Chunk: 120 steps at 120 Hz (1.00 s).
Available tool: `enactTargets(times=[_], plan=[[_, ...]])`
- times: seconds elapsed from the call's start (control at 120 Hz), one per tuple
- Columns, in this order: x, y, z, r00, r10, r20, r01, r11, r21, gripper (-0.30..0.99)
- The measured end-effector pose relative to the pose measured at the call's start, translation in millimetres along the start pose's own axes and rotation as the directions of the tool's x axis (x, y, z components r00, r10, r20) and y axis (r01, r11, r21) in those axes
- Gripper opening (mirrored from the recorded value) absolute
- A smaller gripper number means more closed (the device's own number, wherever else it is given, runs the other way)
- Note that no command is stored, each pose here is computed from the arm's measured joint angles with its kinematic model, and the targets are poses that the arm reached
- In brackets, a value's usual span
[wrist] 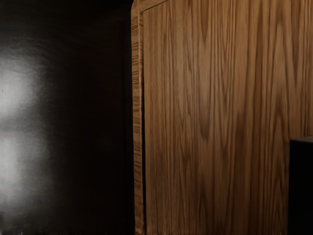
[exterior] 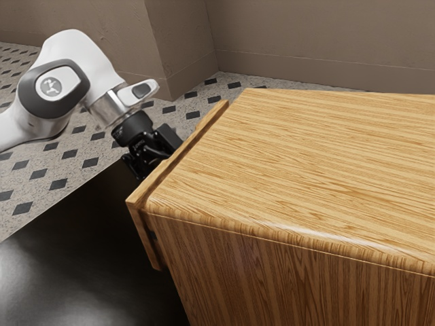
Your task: Pull the drawer handle with one arm to open the drawer
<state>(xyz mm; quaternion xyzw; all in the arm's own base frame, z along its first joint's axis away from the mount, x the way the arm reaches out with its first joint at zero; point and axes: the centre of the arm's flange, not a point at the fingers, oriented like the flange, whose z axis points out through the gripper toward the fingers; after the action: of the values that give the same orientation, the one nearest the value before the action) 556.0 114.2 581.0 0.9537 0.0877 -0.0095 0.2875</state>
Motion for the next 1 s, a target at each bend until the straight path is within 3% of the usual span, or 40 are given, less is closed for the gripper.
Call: enactTargets(times=[1.0], plan=[[-35, -67, -45, 0.996, -0.086, 0.011, 0.087, 0.996, -0.028, 0.69]])
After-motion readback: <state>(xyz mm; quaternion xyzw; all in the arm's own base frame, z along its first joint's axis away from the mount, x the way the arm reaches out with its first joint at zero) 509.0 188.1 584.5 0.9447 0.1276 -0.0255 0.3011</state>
